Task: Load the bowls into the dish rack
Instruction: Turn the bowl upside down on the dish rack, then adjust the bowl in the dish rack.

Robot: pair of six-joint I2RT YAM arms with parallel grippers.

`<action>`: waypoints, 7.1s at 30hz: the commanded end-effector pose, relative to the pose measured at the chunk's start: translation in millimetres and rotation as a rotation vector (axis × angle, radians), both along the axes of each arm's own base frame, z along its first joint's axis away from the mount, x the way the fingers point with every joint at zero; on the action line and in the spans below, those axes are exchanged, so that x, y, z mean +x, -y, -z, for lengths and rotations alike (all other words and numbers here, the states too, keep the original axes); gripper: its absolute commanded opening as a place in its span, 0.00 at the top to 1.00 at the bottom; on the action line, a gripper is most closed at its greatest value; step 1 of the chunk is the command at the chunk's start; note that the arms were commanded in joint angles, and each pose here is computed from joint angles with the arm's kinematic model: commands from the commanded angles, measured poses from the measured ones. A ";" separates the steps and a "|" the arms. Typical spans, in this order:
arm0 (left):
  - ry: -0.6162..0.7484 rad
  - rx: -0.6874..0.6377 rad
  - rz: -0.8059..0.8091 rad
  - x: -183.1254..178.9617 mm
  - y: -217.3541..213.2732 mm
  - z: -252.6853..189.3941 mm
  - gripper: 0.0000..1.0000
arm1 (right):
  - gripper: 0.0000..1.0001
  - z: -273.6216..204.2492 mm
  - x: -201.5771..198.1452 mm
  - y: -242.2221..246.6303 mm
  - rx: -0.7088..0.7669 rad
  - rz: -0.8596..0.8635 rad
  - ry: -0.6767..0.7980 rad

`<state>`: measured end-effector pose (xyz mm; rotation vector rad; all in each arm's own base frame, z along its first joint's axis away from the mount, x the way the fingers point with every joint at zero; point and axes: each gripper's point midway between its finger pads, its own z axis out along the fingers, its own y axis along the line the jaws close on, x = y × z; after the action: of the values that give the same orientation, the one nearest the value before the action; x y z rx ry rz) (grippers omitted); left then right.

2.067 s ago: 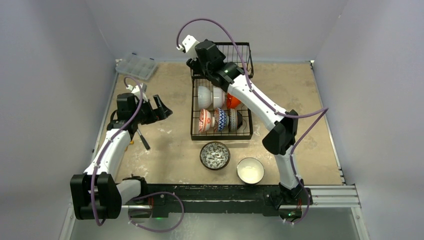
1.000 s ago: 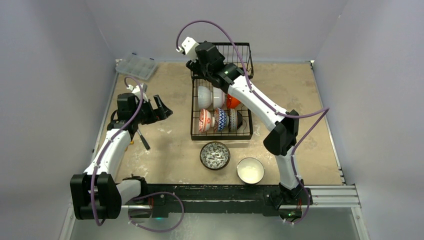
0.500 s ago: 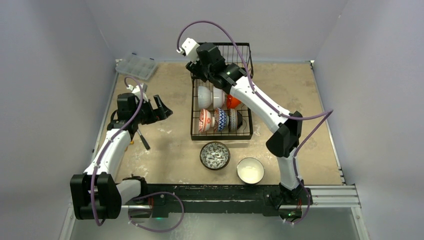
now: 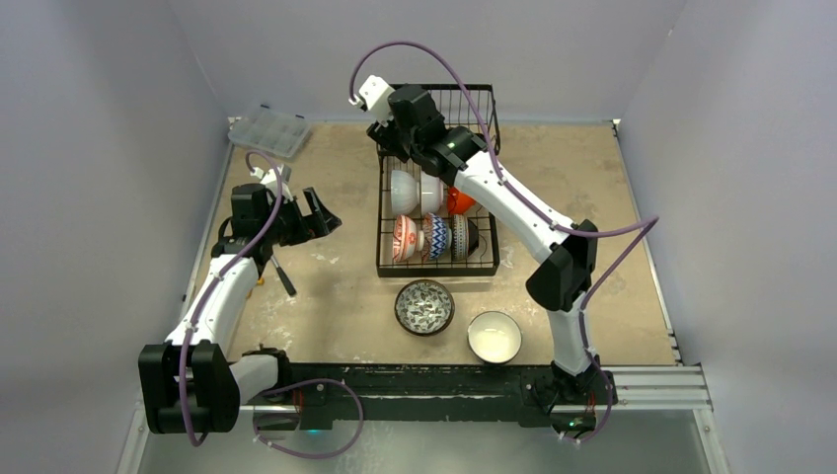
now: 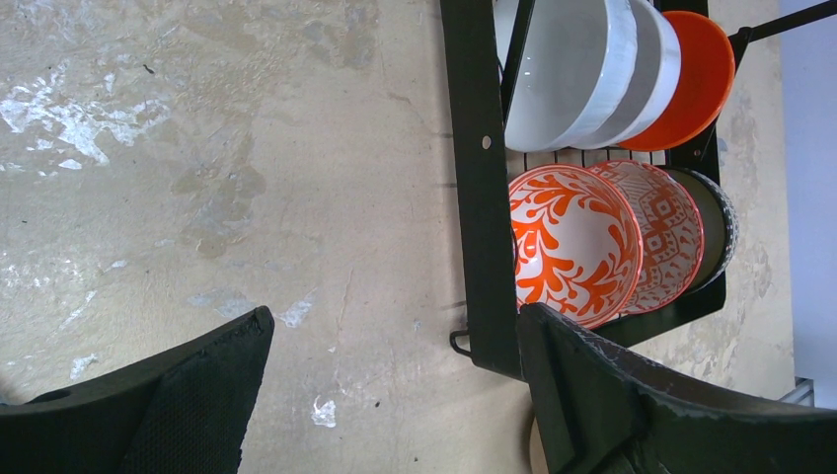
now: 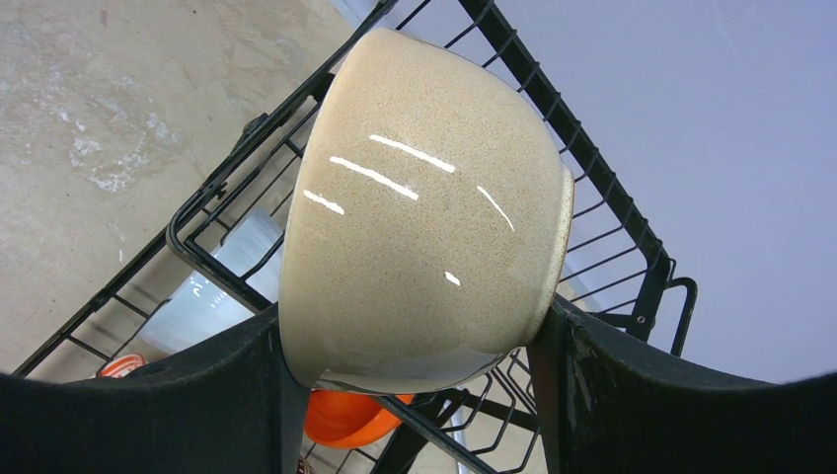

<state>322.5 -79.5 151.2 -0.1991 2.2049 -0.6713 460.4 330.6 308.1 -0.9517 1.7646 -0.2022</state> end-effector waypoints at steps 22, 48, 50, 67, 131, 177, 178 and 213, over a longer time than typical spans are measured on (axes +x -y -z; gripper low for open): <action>0.063 0.013 0.023 5.9 1.9 -10.7 0.09 | 0.15 28.8 -44.9 -12.2 0.050 -0.139 -0.209; 0.067 0.021 0.019 6.1 0.6 -11.5 0.09 | 0.58 13.3 -23.3 -7.6 0.123 -0.079 -0.152; 0.066 0.020 0.020 5.7 0.8 -11.1 0.09 | 0.67 9.3 -21.1 -6.3 0.138 -0.070 -0.143; 0.069 0.027 0.016 5.5 -0.5 -12.0 0.10 | 1.00 -45.0 15.2 19.3 0.181 0.129 0.088; 0.067 0.024 0.017 6.1 -0.1 -11.2 0.11 | 0.07 -3.6 -41.6 -26.6 0.217 -0.262 -0.173; 0.071 0.019 0.023 5.5 1.3 -12.6 0.11 | 0.03 -3.6 -2.8 7.5 0.819 -0.085 -0.549; 0.072 0.020 0.023 5.8 1.0 -12.8 0.11 | 0.03 -3.3 -1.5 6.0 0.822 -0.089 -0.551; 0.074 0.021 0.022 5.5 1.0 -13.3 0.12 | 0.31 -22.7 -28.5 -6.3 0.815 -0.282 -0.569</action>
<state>322.5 -79.6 151.3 -0.1979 2.2048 -0.6710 458.8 316.2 302.4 -0.5532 1.9925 0.8369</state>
